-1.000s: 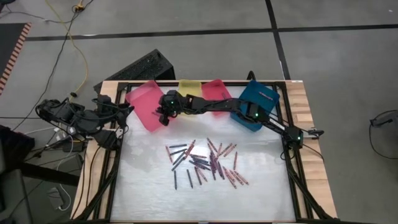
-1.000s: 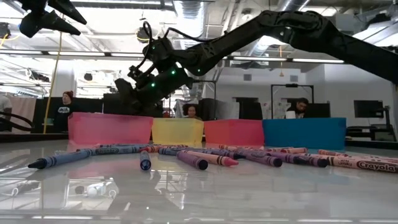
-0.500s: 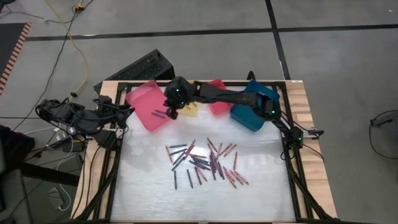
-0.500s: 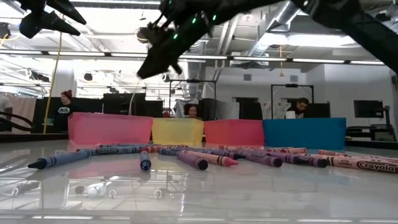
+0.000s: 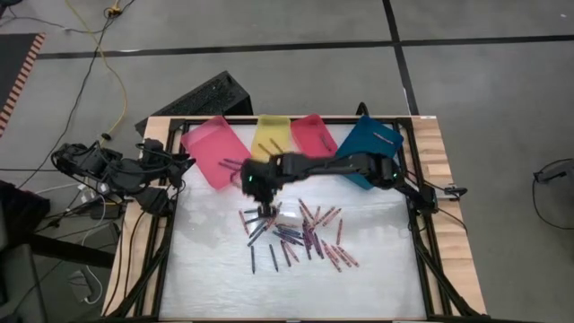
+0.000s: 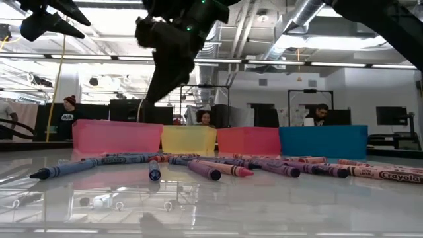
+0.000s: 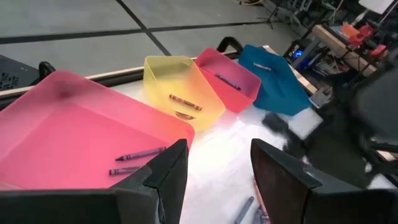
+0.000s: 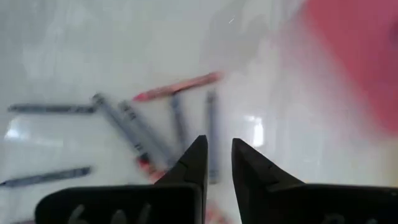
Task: Sort crayons
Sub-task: Put the blue crayon into the red bin
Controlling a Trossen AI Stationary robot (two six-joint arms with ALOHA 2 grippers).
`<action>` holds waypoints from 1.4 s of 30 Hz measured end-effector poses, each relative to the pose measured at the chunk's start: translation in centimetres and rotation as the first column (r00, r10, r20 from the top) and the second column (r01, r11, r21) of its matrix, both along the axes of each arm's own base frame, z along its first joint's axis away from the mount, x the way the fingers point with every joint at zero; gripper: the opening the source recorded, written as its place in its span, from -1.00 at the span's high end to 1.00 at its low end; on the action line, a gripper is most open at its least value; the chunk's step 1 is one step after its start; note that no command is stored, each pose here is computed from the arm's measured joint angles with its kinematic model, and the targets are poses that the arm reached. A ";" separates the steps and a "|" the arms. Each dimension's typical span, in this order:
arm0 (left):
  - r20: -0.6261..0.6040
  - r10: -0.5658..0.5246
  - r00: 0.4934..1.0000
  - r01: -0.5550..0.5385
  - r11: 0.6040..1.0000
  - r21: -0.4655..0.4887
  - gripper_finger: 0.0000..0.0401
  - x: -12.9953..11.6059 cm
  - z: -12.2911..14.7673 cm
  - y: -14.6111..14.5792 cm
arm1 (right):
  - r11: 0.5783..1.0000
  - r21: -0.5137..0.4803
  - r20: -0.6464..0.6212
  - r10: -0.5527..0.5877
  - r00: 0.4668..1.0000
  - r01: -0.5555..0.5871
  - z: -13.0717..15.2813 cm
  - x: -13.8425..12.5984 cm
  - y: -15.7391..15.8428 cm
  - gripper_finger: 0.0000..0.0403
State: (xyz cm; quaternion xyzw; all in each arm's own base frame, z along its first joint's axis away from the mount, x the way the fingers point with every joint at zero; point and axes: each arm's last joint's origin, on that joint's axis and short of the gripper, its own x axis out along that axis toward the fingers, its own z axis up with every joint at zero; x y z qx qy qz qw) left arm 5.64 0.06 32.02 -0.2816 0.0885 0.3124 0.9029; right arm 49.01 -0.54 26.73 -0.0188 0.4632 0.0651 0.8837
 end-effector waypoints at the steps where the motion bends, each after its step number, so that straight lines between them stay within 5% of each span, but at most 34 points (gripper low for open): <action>1: 0.000 0.000 1.000 0.000 1.000 0.000 0.18 0.0 0.0 0.0 | 1.000 0.004 -0.008 0.006 1.000 -0.006 -0.6 0.2 0.2 0.67; 28: -0.083 -0.041 0.996 0.040 0.999 -0.010 0.18 0.5 -1.2 -0.3 | 0.999 -0.017 0.040 -0.034 0.999 0.035 -4.2 1.2 0.5 0.65; 42: -0.155 -0.068 0.986 0.074 0.997 0.037 0.18 0.3 -1.5 -0.3 | 0.998 -0.021 0.028 -0.062 0.998 0.062 -6.1 1.0 0.8 0.20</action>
